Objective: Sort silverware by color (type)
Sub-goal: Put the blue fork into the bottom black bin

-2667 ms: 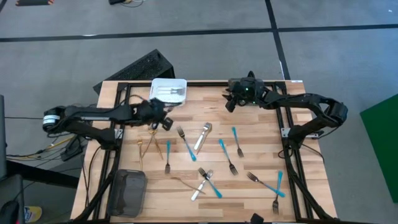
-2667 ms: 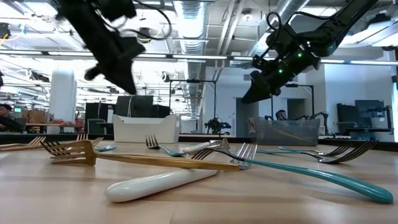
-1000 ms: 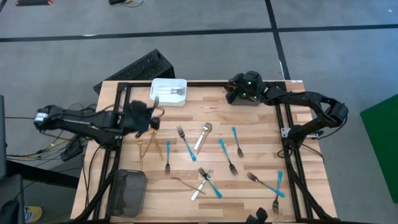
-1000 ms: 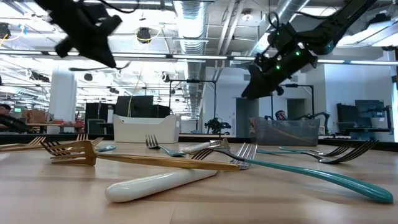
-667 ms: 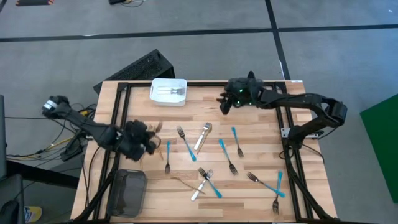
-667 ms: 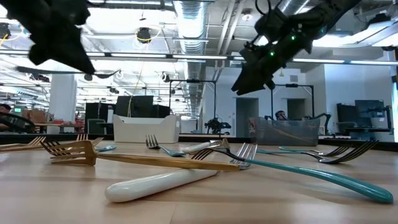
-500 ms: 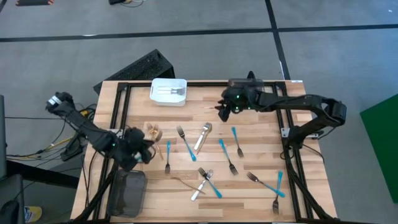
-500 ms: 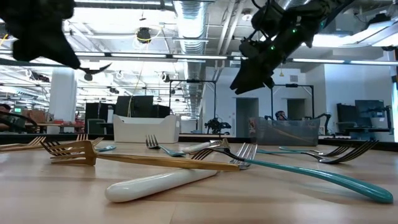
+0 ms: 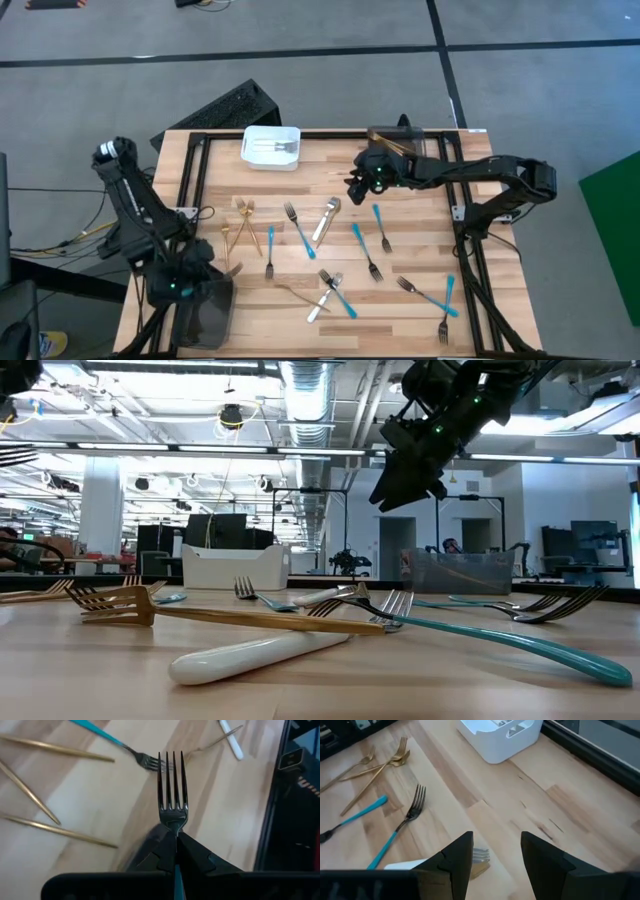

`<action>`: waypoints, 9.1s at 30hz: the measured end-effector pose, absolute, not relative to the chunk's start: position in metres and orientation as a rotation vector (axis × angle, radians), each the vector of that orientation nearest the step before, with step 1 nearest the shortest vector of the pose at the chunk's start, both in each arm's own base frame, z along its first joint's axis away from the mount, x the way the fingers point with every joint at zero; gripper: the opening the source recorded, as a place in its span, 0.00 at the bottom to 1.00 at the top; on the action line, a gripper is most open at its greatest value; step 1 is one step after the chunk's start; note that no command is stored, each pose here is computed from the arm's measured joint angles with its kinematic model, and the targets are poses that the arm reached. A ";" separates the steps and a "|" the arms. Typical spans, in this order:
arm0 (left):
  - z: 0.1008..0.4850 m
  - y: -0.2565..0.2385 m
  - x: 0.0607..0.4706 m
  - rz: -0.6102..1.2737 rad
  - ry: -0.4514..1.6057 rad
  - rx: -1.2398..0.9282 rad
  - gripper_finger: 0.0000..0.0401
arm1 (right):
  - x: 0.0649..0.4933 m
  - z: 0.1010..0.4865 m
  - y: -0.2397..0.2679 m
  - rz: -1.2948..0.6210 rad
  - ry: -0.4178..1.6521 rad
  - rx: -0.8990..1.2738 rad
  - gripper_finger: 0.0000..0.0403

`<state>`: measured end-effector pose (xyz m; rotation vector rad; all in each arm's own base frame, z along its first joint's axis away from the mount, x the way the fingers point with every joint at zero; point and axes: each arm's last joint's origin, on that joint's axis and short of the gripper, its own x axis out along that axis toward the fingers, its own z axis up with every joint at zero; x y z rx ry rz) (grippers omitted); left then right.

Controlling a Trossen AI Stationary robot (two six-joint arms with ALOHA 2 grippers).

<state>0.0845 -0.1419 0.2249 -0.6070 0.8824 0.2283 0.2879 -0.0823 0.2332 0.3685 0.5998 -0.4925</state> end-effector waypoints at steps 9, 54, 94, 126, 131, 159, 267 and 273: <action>0.218 -0.162 0.070 0.223 1.151 -0.784 0.00 | 0.291 0.234 -0.073 -0.467 0.597 0.368 0.47; 0.208 -0.145 0.133 0.412 1.097 -0.557 0.43 | 0.267 0.230 -0.029 -0.488 1.079 0.424 0.47; 0.213 -0.048 0.225 0.209 0.334 -0.024 0.43 | 0.162 0.183 0.173 -0.470 1.395 0.723 0.42; 0.211 -0.047 0.224 0.256 0.347 -0.080 0.43 | 0.161 0.131 0.138 -0.418 1.277 0.606 0.12; 0.211 -0.047 0.224 0.256 0.347 -0.082 0.43 | 0.176 0.131 0.123 -0.515 1.064 0.533 0.03; 0.210 -0.045 0.223 0.348 0.328 -0.143 0.43 | 0.203 0.114 0.105 -0.422 1.154 0.297 0.35; 0.214 0.017 0.296 0.184 0.108 -0.154 0.40 | 0.312 0.181 0.007 -0.192 0.084 -0.093 0.05; 0.214 0.017 0.296 0.168 0.112 -0.146 0.26 | 0.312 0.181 0.007 -0.191 0.083 -0.097 0.05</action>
